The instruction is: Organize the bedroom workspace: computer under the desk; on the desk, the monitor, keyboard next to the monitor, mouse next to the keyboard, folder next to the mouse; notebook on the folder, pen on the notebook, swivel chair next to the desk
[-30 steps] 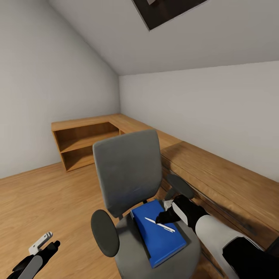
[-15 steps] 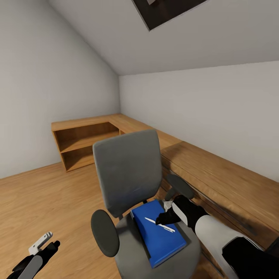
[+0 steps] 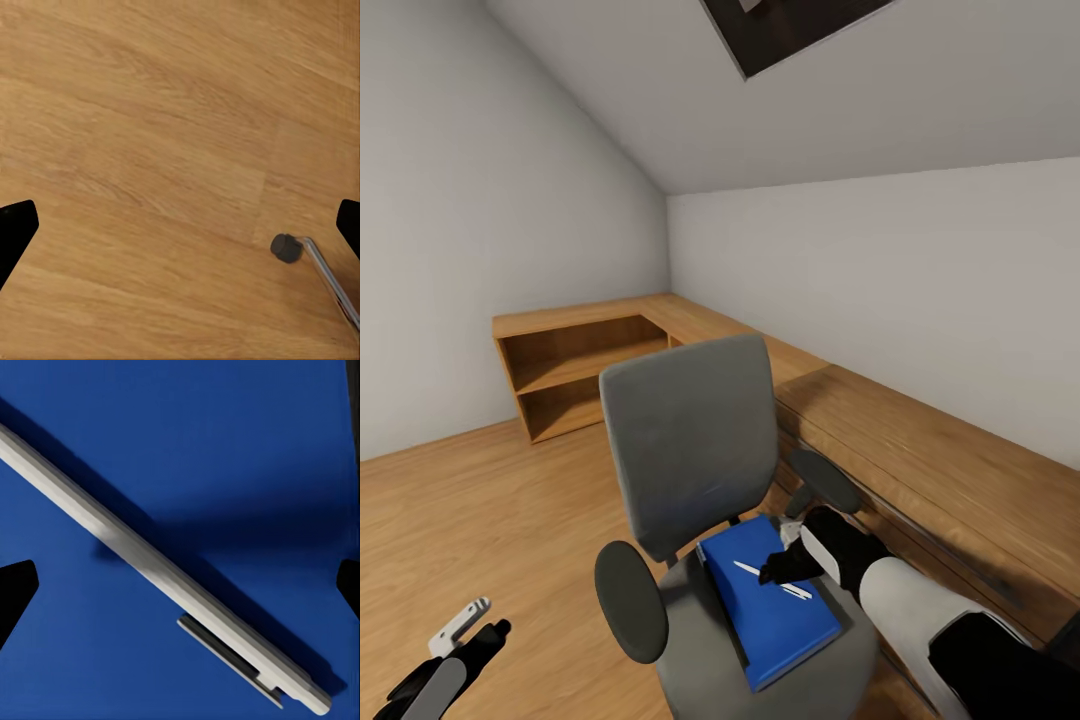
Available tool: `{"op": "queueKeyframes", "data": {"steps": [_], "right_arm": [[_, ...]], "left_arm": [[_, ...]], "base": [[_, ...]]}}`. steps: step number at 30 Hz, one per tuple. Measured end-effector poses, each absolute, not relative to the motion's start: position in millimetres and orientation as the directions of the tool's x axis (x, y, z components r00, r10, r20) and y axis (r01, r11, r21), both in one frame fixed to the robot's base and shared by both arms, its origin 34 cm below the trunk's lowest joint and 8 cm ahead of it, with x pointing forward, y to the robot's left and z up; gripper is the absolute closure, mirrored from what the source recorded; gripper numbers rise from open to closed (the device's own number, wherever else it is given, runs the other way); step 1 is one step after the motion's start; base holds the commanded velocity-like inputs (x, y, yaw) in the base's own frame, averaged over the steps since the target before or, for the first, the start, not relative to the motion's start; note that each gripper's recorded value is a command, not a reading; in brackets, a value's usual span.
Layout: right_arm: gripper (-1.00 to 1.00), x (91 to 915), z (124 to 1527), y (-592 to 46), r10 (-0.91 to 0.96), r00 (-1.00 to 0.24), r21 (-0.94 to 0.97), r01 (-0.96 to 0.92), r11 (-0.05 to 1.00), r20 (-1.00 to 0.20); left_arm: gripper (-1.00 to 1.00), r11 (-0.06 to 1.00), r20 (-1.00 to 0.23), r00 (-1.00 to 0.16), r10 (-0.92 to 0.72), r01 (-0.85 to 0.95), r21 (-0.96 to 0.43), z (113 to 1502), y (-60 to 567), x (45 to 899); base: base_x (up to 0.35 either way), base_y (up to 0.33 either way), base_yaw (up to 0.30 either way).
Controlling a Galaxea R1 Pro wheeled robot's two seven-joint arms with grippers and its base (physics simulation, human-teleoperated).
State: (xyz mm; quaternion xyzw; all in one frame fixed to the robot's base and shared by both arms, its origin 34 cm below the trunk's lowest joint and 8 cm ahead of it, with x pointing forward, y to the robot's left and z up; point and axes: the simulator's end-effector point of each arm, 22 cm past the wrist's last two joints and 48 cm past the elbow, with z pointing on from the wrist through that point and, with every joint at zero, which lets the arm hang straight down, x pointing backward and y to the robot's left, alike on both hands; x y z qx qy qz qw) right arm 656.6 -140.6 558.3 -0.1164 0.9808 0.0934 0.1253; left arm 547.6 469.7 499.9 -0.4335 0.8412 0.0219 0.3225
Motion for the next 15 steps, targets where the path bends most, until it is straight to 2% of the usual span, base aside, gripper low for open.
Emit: {"op": "queueKeyframes", "data": {"steps": [15], "right_arm": [[-1.00, 656.8, 558.1, -142.7, -0.204, -0.942, 0.152, -0.250, 0.956, -0.267]], "left_arm": [[-1.00, 0.624, -0.565, -0.416, -0.713, -0.744, -0.240, 500.8, 472.3, 547.5]], "base": [[0.000, 0.000, 0.000]]}}
